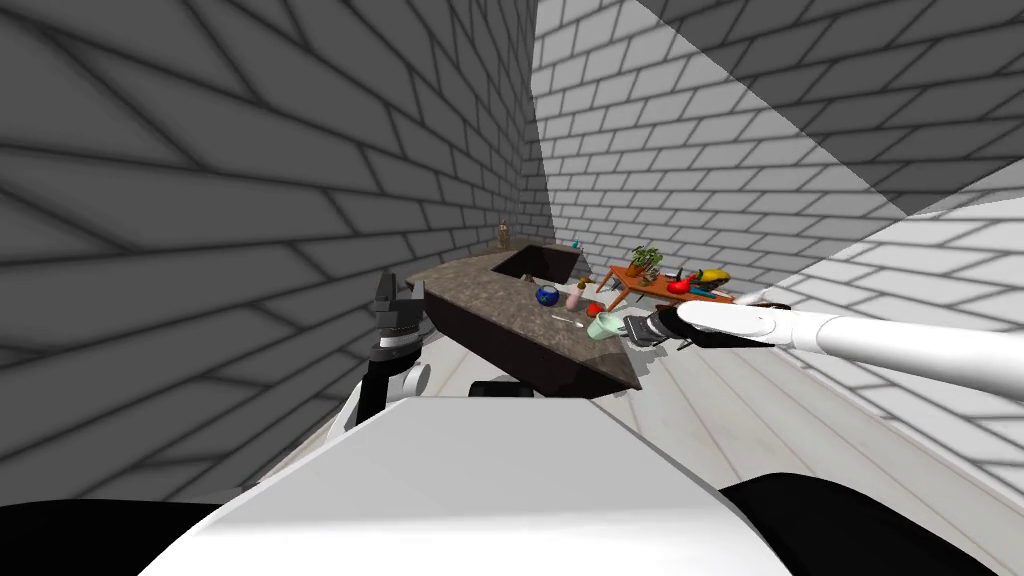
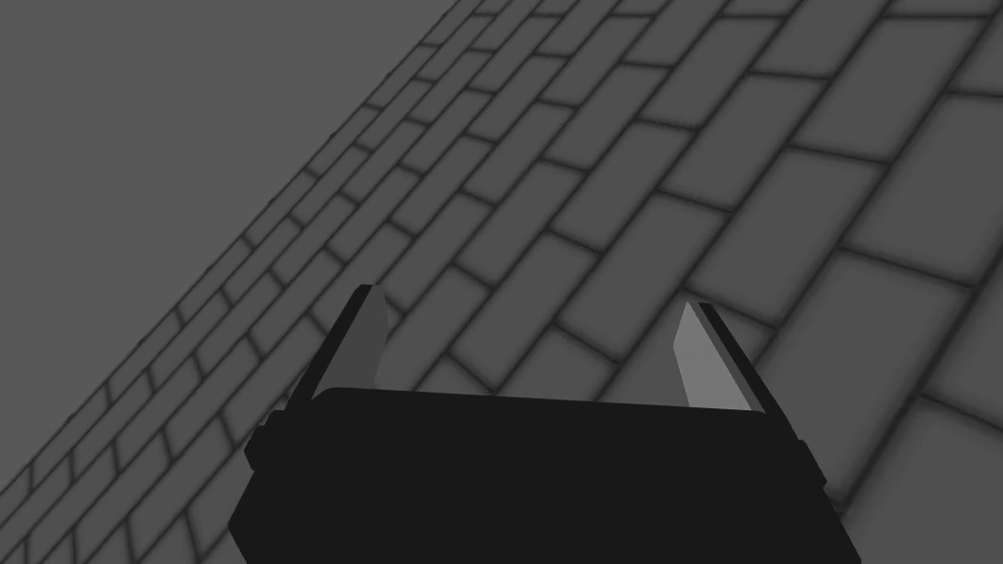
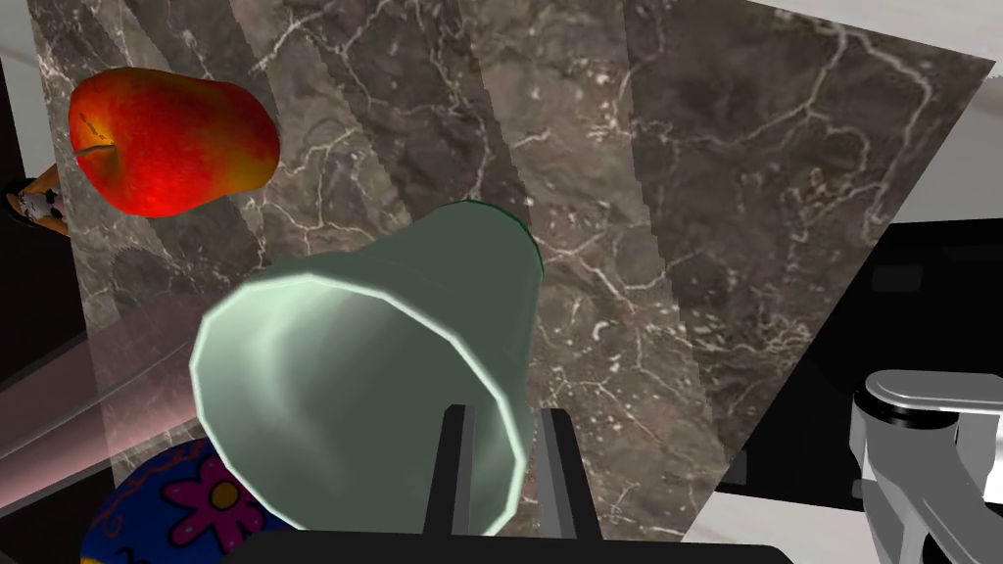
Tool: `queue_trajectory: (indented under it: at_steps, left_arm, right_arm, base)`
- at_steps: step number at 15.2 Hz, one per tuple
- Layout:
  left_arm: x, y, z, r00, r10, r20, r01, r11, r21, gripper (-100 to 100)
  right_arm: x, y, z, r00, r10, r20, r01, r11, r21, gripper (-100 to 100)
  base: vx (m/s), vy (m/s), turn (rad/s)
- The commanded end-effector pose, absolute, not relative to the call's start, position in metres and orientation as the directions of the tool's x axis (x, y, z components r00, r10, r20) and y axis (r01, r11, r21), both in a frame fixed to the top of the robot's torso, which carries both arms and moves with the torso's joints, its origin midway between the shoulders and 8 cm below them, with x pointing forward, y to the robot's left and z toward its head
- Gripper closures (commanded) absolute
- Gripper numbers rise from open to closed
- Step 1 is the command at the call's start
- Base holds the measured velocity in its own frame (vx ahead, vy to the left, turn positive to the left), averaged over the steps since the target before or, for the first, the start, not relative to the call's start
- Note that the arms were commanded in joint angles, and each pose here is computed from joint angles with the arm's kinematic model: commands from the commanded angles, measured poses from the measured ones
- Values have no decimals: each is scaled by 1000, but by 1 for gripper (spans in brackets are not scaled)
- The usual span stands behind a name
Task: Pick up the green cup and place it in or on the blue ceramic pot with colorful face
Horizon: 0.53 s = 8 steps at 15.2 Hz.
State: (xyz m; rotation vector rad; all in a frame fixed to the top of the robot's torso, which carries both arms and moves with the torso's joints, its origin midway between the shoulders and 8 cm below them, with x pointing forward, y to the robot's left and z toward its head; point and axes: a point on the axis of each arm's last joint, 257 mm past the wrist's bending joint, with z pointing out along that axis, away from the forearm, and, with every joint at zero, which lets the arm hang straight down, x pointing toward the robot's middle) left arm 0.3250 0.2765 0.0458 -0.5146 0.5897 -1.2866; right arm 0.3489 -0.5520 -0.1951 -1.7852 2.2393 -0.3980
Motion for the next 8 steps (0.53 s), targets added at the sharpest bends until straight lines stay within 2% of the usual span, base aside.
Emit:
queue_trajectory:
  at_steps: [1, 8]
  left_arm:
    - [325, 276, 46, 174, -978, -118, 727, 208, -654, 0]
    - [325, 276, 46, 174, -978, -118, 727, 208, -654, 0]
  right_arm:
    - [348, -567, -189, -247, -969, 3, -908, 230, -351, 100]
    - [341, -616, -160, -339, -936, 90, -898, 294, -327, 100]
  base:
    - [-14, 50, 144]
    - [-19, 53, 182]
